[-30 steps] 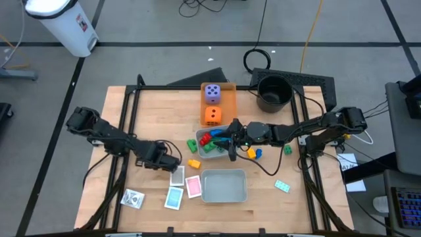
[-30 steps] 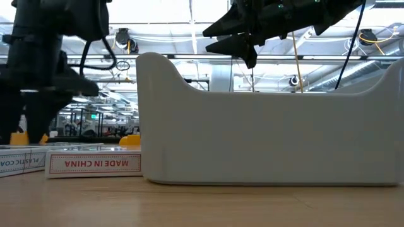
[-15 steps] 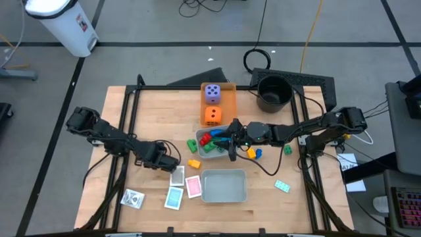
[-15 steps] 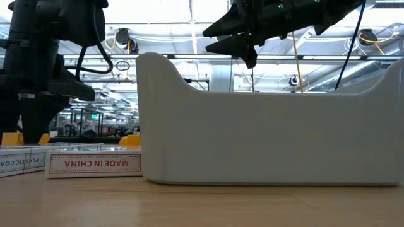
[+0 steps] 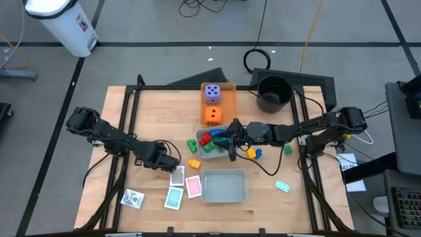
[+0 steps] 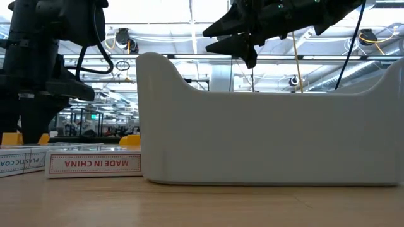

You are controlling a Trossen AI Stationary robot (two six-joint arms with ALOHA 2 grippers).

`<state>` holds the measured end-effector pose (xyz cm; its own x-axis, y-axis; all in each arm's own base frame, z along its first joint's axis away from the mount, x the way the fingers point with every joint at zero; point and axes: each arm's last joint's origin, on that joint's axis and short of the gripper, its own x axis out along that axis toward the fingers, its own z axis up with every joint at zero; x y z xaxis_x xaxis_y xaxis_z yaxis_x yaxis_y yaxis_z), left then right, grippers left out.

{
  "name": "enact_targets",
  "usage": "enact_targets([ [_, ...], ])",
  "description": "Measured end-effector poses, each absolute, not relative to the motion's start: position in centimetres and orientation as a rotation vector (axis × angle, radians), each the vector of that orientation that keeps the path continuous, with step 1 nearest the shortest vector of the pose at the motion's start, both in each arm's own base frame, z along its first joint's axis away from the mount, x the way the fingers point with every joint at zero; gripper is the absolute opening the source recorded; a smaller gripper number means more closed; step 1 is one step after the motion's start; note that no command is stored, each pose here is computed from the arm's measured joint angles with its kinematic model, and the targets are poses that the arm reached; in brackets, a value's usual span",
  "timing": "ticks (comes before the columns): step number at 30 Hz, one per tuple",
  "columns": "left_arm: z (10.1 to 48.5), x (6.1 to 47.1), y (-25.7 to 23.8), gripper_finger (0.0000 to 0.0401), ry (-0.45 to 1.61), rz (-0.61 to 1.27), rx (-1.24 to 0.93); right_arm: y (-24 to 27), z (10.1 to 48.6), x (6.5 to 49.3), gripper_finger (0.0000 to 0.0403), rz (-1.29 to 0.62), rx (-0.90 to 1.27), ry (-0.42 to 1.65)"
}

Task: Pick & Place Toys
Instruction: Put the left yellow game piece into the top gray bin

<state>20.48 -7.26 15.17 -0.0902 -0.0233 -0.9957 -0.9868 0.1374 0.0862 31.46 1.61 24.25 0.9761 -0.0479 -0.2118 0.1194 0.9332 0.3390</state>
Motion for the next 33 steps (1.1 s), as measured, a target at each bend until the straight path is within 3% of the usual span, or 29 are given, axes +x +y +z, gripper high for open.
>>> enact_targets([
  [10,15.2,20.5,-7.2,0.0097,1.357,1.149,-1.072,1.6,24.3,31.5,0.0171,-0.086,0.358,0.203],
  [19,15.4,20.3,-7.3,0.0115,1.432,1.055,-1.019,1.6,24.3,31.5,0.0171,-0.084,0.357,0.202],
  [23,16.6,19.9,-7.2,0.0099,1.427,0.97,-1.021,1.6,24.3,31.5,0.0171,-0.082,0.355,0.2],
  [33,22.7,17.5,-5.9,0.0114,1.08,0.716,-1.152,1.9,26.4,31.7,0.0171,0.038,0.267,-0.009],
])
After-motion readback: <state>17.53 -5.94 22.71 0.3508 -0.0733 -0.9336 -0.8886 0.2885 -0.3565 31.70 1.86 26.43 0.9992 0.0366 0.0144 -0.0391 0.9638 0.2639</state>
